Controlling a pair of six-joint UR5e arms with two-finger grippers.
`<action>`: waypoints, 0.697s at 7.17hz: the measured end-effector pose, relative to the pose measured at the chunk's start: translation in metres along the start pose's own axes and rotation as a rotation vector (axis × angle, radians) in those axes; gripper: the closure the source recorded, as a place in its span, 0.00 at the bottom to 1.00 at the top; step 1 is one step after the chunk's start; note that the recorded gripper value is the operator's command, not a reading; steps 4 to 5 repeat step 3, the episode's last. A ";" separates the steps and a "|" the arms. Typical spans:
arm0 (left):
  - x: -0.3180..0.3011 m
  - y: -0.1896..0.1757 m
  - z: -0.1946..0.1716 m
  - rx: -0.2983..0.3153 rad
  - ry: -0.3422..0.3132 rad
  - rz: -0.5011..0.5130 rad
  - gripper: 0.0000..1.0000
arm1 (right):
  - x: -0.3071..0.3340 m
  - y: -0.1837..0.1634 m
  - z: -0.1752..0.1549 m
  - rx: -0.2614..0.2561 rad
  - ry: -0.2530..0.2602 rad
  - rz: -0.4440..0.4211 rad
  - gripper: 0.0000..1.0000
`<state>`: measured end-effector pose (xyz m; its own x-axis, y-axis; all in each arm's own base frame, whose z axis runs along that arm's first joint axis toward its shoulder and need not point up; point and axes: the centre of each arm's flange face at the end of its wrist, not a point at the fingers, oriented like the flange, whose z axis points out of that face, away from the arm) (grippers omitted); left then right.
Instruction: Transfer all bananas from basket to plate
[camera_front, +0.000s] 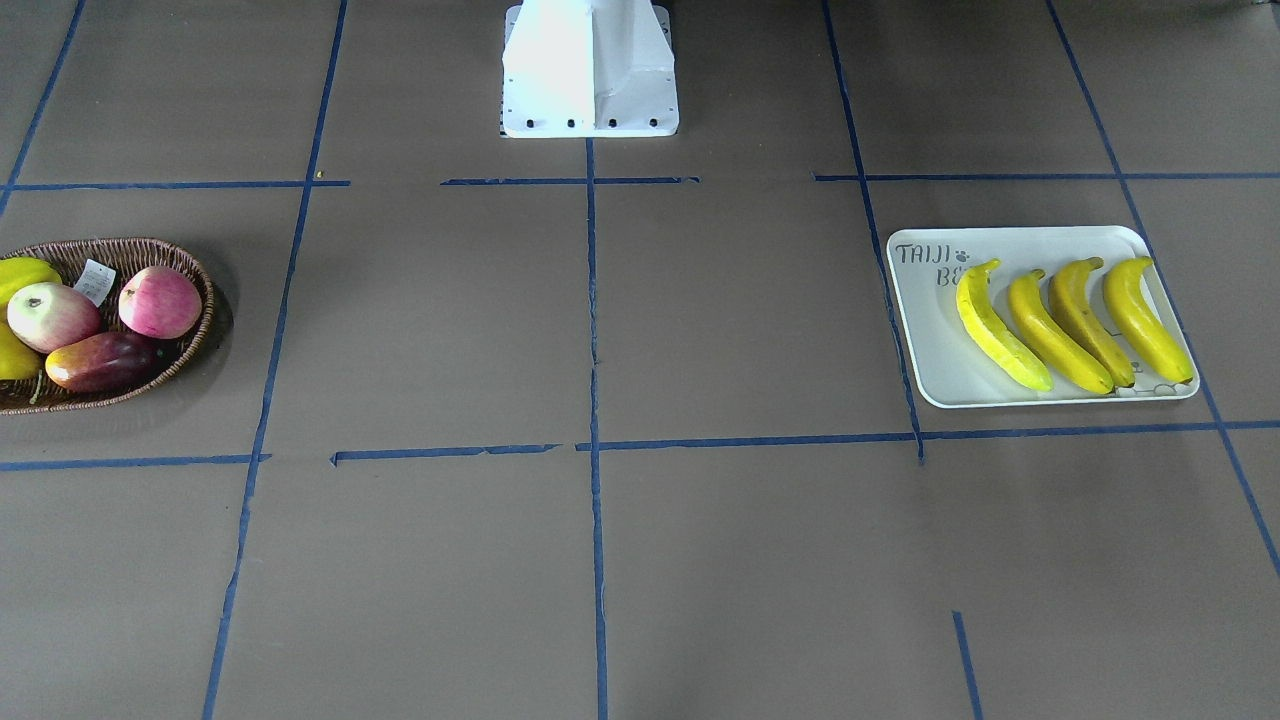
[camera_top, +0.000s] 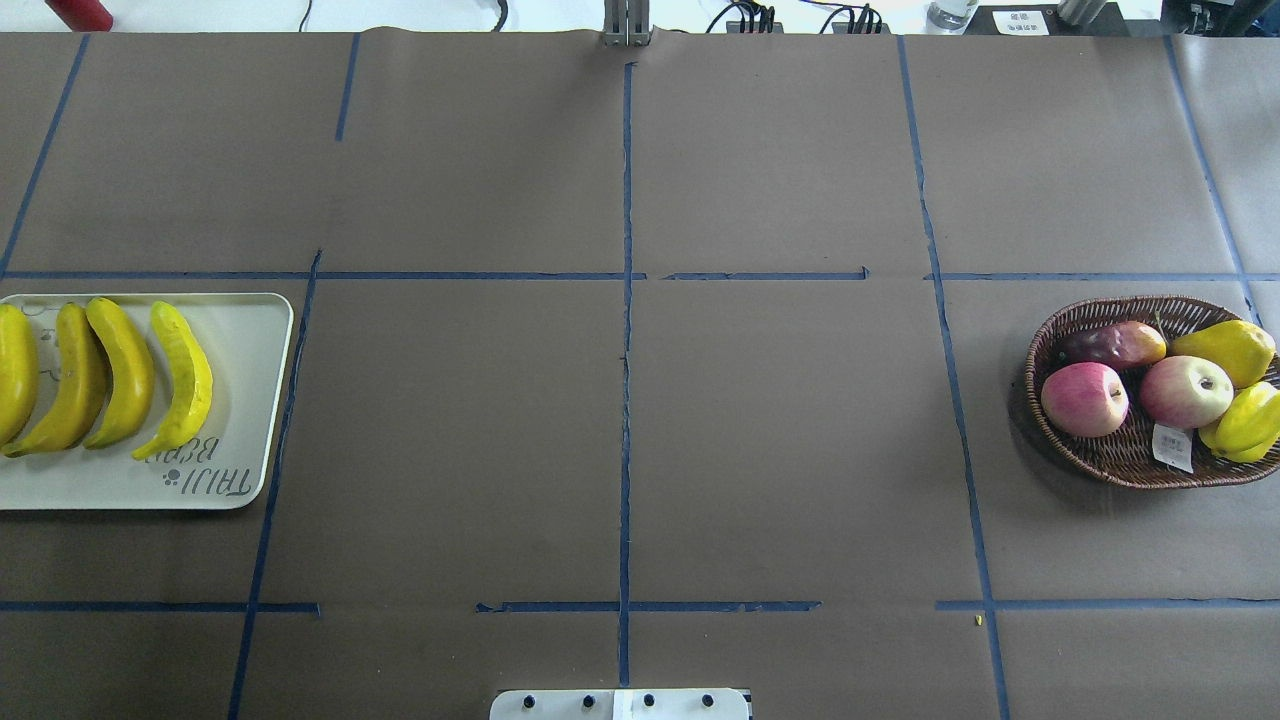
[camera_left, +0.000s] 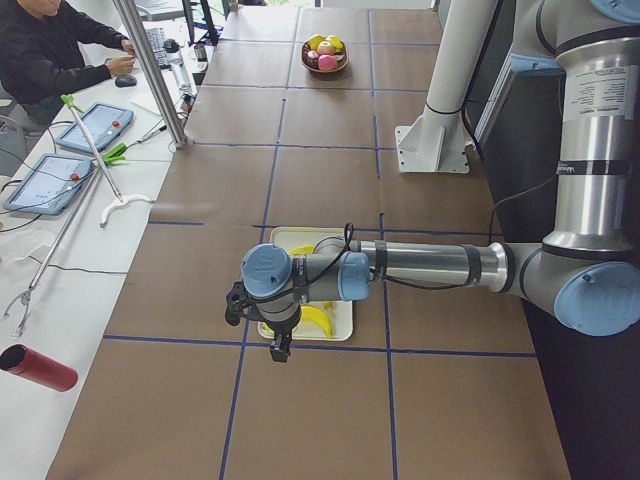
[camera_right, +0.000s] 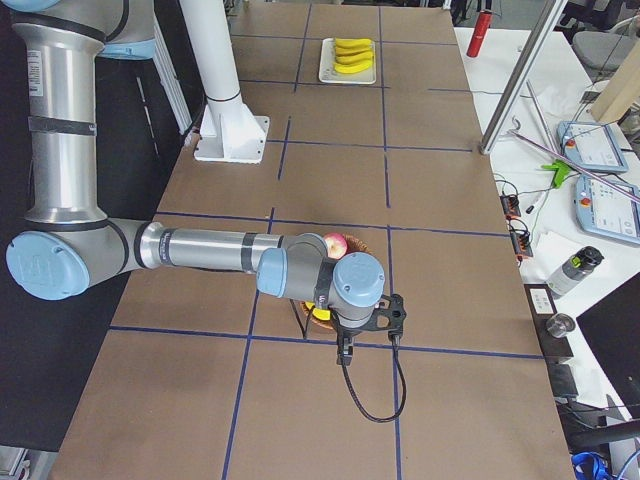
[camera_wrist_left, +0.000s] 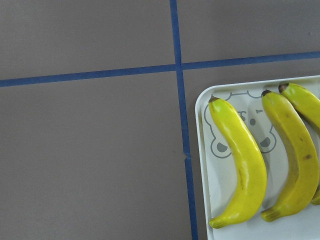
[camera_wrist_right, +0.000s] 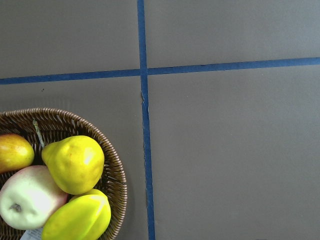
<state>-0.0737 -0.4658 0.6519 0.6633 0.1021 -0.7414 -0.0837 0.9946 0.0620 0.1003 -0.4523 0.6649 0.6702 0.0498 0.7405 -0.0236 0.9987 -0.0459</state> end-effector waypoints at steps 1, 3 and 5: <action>0.000 0.000 0.000 0.000 0.000 0.000 0.00 | 0.000 0.000 0.000 0.000 0.000 0.000 0.00; 0.000 0.000 0.000 -0.001 0.000 0.000 0.00 | -0.003 -0.001 -0.002 0.005 -0.004 -0.002 0.00; 0.000 0.000 0.000 -0.001 0.000 0.000 0.00 | -0.003 -0.001 -0.002 0.005 -0.004 -0.002 0.00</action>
